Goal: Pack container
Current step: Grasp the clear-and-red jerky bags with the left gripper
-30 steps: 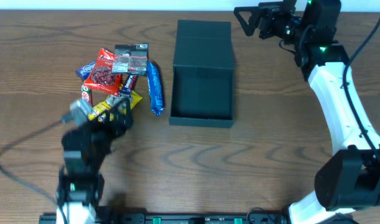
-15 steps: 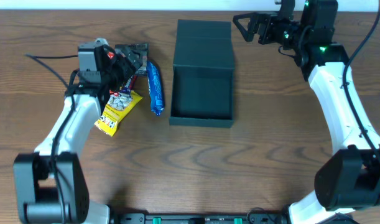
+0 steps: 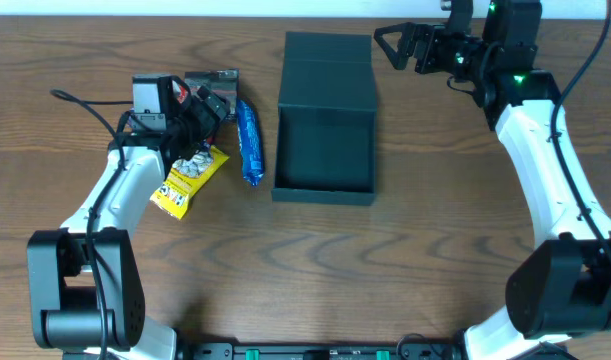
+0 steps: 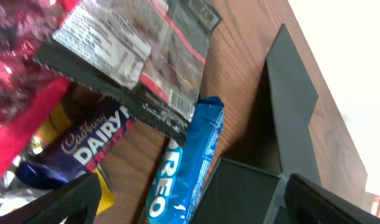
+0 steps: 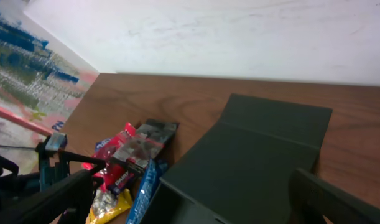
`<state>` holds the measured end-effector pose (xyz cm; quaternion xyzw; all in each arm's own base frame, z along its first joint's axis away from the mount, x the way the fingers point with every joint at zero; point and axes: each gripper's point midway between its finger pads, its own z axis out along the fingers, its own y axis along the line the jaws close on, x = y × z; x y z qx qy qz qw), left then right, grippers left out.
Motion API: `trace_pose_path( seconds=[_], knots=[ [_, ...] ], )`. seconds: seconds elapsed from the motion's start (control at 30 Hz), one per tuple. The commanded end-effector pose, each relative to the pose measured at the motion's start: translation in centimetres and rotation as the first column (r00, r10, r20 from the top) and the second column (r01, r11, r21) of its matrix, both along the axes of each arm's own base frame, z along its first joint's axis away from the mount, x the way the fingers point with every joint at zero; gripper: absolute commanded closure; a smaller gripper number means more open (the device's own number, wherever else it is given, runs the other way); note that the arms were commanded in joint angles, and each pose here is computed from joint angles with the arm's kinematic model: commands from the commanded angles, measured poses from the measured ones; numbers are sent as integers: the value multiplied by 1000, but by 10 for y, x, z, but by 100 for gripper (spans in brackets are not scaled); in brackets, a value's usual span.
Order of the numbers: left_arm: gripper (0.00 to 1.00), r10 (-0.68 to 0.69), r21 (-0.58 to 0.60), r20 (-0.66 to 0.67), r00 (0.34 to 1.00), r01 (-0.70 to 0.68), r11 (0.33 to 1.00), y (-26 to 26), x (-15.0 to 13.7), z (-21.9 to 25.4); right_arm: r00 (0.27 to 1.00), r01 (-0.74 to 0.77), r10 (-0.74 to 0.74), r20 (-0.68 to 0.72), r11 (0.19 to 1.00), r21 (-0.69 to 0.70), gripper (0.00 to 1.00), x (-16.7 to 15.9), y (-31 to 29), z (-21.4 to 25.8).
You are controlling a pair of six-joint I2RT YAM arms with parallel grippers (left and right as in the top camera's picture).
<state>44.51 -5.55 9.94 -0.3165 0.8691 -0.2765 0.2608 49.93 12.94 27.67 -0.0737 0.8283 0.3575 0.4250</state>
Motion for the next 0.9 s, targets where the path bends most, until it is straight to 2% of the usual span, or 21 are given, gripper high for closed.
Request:
trace_pose_path(
  seconds=[0.0, 0.17, 0.33, 0.53, 0.87],
  knots=[
    [5, 10, 61, -17, 1000, -9, 998, 11, 0, -15, 1000, 25, -25, 8, 1000, -6, 1, 2, -5, 4],
    [5, 6, 54, -54, 999, -3, 999, 10, 1, -34, 1000, 27, -27, 9, 1000, -7, 1, 2, -6, 4],
    [5, 12, 53, 7, 1000, -12, 999, 11, 16, -33, 1000, 27, -27, 8, 1000, -7, 1, 2, -6, 4],
    [5, 7, 39, -26, 1000, -6, 999, 9, 16, -50, 1000, 28, -27, 9, 1000, -8, 1, 3, -6, 4],
    [5, 6, 29, 39, 999, -8, 1000, 8, 32, -50, 999, 44, -44, 9, 999, -17, 1, 4, -8, 3]
  ],
)
